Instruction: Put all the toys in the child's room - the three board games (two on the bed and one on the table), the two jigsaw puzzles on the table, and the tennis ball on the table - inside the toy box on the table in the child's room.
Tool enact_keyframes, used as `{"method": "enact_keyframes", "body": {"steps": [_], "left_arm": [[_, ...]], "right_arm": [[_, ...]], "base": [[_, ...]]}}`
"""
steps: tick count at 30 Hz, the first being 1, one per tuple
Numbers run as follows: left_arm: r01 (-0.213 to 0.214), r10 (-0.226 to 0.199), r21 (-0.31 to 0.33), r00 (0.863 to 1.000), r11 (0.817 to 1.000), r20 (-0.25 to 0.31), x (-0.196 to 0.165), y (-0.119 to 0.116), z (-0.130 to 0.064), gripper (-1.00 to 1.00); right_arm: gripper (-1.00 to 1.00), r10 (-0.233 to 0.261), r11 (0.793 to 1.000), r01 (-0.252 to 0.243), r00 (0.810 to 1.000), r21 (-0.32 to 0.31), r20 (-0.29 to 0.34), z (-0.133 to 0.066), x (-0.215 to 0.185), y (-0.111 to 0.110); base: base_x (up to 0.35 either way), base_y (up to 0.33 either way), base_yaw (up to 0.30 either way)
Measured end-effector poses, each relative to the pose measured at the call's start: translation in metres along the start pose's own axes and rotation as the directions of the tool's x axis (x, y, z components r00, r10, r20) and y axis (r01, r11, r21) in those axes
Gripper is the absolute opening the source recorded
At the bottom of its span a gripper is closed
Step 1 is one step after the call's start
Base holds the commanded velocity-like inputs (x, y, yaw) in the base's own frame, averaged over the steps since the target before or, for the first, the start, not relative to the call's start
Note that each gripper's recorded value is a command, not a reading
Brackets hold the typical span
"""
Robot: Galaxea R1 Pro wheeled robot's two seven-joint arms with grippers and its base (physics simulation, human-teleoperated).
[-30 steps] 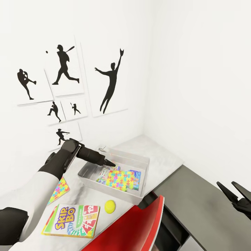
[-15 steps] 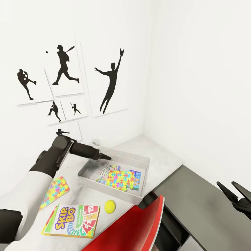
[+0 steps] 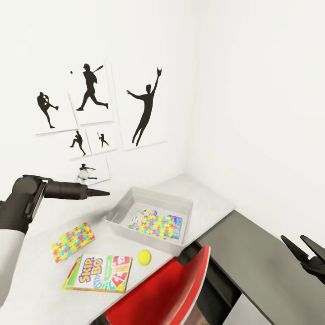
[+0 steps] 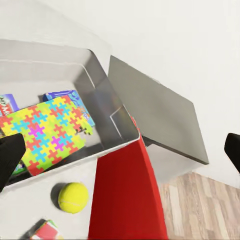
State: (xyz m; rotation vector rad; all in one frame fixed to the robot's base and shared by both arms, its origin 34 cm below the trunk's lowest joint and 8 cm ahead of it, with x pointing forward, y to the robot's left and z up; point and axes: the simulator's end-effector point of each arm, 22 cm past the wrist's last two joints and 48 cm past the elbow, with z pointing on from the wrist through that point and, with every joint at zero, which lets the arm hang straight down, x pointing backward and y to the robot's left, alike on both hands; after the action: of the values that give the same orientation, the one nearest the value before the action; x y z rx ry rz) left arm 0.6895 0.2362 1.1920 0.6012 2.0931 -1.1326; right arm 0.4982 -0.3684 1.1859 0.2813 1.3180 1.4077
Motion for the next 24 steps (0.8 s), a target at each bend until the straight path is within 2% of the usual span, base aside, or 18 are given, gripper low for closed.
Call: {"method": "enact_keyframes", "body": {"steps": [5,11,24], "left_arm": [[0.046,-0.045,0.0,0.996,0.999,0.077,0.006,0.008,-0.025,1.0],[0.066,-0.069,0.027,0.986,0.997,0.149,0.009,0.006,-0.047,1.0],[0.081,-0.084,0.025,0.983,0.996,0.161,0.025,0.006,-0.059,1.0]], "right_arm": [[1.0,-0.004,1.0,0.004,1.0,-0.007,0.001,0.0,-0.001,0.003],[1.0,-0.009,1.0,0.009,1.0,-0.015,0.004,0.0,-0.002,0.008],[1.0,-0.02,0.999,0.02,1.0,-0.031,0.009,-0.001,-0.004,0.016]], "base": [[-0.164,0.0,0.075],[-0.037,0.0,0.094],[-0.011,0.0,0.114]]}}
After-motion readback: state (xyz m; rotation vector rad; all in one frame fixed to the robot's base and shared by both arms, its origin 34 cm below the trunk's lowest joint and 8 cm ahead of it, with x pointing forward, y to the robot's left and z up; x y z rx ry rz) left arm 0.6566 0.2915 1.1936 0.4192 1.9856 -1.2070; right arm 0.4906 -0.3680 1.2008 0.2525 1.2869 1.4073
